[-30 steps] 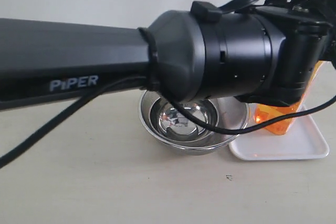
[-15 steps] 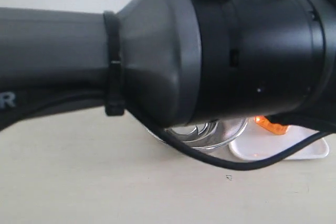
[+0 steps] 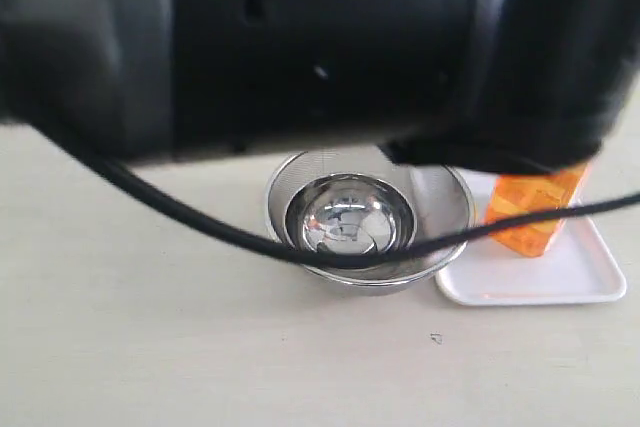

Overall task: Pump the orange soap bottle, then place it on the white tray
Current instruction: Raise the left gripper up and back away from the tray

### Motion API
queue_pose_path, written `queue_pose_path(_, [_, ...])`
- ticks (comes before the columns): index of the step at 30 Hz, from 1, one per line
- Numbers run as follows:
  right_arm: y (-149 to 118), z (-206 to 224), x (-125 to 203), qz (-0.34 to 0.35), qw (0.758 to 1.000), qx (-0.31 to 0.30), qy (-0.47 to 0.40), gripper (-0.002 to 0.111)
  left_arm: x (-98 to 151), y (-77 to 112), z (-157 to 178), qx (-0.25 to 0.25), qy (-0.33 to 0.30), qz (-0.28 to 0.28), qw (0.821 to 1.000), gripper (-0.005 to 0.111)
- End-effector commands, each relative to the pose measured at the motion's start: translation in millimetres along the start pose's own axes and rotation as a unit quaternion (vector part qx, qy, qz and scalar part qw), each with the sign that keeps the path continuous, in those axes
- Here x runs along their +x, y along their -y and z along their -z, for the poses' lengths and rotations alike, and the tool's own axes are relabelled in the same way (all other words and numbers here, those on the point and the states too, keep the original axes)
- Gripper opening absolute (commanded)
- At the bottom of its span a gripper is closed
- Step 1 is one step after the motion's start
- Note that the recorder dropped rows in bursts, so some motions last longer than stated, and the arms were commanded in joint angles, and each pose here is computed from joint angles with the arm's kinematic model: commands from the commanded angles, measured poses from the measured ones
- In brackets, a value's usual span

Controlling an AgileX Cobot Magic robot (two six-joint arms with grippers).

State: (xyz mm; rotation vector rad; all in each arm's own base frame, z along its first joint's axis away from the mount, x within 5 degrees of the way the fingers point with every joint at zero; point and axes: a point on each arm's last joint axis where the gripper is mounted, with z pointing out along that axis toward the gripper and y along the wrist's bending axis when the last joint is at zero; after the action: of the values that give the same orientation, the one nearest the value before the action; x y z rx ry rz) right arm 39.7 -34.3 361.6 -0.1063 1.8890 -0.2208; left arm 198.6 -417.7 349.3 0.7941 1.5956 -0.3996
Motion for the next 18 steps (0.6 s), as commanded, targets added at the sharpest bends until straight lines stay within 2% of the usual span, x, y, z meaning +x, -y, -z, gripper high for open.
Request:
queue_pose_path(1, [-0.2,-0.2,0.4,-0.007,1.0,-0.001,0.004,0.0,-8.2,-35.5,7.8,0.003,0.014,0.006,1.0,0.005])
queue_pose_path(6, [-0.2,-0.2,0.2,-0.021,1.0,-0.001,0.005,0.0,-5.8,-73.0,16.4,0.025,0.023,0.013,0.999,0.005])
queue_pose_path(11, [-4.1,-0.1,-0.9,-0.037,0.999,-0.023,0.01,0.0,1.3,-112.9,27.5,-0.006,0.015,0.02,1.0,0.005])
queue_pose_path(18, [-11.5,-1.6,-2.5,-0.05,0.997,-0.057,0.022,0.0,17.1,-157.7,48.9,-0.045,-0.003,0.028,0.999,0.005])
